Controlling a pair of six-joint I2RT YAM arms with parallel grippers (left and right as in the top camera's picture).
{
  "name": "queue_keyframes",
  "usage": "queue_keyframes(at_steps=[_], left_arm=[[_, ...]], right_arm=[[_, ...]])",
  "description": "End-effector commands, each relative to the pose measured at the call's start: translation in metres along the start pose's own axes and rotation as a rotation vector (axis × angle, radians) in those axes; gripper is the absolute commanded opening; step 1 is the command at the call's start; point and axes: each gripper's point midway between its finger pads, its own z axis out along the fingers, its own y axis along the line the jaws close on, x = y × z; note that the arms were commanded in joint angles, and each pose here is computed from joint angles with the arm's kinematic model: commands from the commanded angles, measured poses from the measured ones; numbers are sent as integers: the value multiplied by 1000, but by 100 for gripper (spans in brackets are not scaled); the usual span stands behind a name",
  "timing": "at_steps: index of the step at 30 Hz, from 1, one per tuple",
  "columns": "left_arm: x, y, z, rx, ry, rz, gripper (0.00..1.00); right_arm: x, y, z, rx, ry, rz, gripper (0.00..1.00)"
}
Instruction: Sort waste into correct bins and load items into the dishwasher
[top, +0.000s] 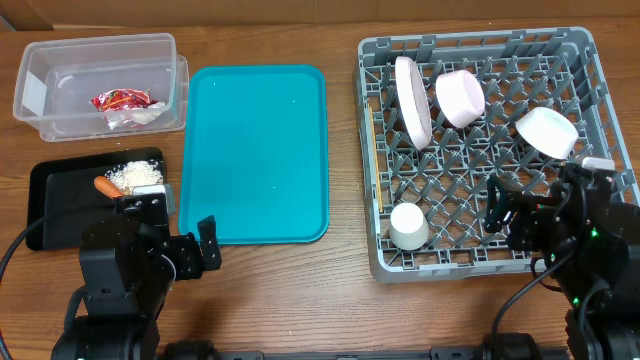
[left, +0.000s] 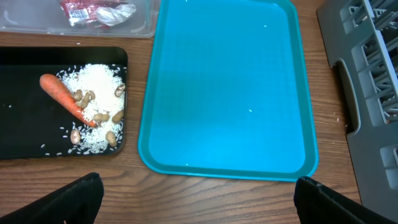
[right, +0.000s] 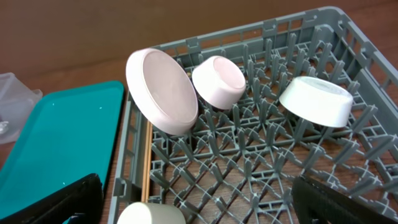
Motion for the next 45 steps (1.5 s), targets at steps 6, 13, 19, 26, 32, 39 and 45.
queue_keyframes(at_steps=[6,13,19,26,32,39,45], left_arm=[[3,-2,3,12,12,-26,100],[3,-2,3,12,12,-26,100],[3,-2,3,12,12,-26,100],[3,-2,3,12,12,-26,100],[3,-2,3,12,12,-26,100],[3,-2,3,12,12,-26,100],[3,-2,3,12,12,-26,100]], right_arm=[[12,-6,5,29,52,8,100],[13,-6,5,29,56,9,100],[13,-6,0,26,44,7,100],[13,0,-11,-10,-42,-15,100],[22,0,-3,-53,-211,-31,100],[40,3,20,-134,-445,-54,100],[46,3,34,-185,-636,-60,100]])
